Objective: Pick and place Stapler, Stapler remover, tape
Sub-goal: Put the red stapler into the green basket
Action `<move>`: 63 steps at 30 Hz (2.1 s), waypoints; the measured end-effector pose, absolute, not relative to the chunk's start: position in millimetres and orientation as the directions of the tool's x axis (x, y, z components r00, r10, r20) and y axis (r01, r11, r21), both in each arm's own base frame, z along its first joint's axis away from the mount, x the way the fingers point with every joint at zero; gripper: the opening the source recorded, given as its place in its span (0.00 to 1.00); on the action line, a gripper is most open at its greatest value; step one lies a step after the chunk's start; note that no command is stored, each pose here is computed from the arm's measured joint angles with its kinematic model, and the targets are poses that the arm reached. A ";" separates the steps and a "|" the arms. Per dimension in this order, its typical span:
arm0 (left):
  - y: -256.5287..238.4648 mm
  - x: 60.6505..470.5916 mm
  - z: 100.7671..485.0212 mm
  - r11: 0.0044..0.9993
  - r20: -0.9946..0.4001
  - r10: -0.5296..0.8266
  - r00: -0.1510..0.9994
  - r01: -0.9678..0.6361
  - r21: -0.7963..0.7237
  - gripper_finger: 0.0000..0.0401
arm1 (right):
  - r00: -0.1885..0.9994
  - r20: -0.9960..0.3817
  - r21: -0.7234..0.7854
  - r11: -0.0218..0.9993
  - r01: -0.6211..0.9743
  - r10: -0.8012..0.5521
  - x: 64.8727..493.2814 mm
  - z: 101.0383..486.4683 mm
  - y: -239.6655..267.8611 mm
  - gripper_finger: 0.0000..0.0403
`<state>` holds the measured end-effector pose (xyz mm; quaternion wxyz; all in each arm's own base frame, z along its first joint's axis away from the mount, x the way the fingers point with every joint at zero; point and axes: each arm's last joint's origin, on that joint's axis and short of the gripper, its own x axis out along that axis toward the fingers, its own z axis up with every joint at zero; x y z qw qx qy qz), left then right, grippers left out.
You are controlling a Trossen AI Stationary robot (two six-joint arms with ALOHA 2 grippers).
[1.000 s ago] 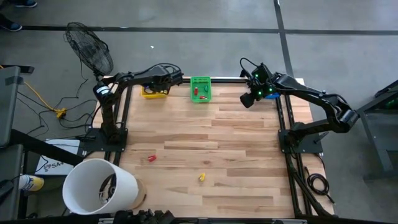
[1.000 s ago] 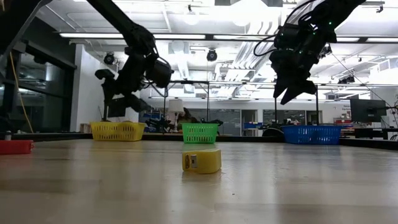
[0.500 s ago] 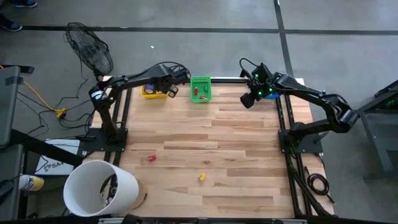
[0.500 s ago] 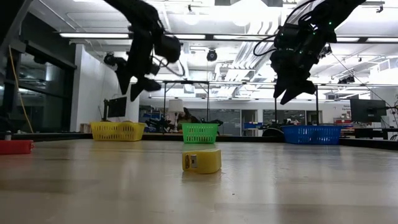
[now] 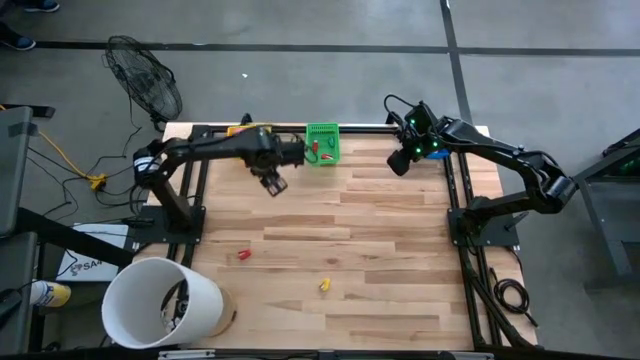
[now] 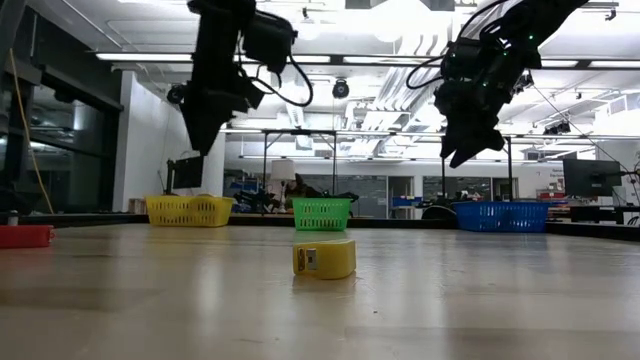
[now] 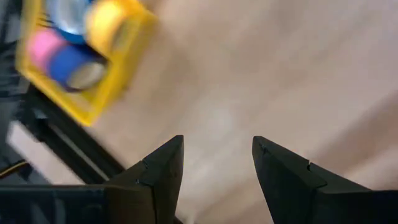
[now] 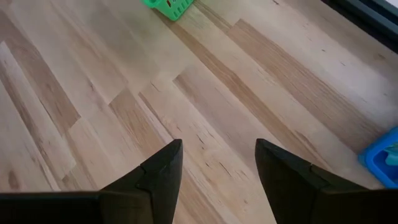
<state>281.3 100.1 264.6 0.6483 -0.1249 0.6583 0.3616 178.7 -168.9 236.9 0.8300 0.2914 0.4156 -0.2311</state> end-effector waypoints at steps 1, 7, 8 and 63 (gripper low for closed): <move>94.2 280.3 262.6 0.721 -0.950 0.286 -0.122 -0.626 0.297 0.46 | 0.548 -0.825 0.289 0.728 0.622 -0.141 178.7 236.9 -168.8 0.48; 57.9 271.9 254.4 0.744 -0.972 0.207 -0.110 -0.627 0.229 0.46 | 0.553 -0.822 0.279 0.751 0.598 -0.134 178.9 236.9 -168.6 0.48; 51.1 270.9 253.2 0.751 -0.974 0.198 -0.107 -0.623 0.221 0.46 | 0.554 -0.822 0.279 0.755 0.594 -0.132 178.8 236.9 -168.6 0.48; -135.5 207.4 144.9 0.822 -0.995 0.050 0.091 -0.569 -0.011 0.46 | 0.799 -0.551 0.188 0.969 -0.162 0.240 175.5 286.0 -108.5 0.48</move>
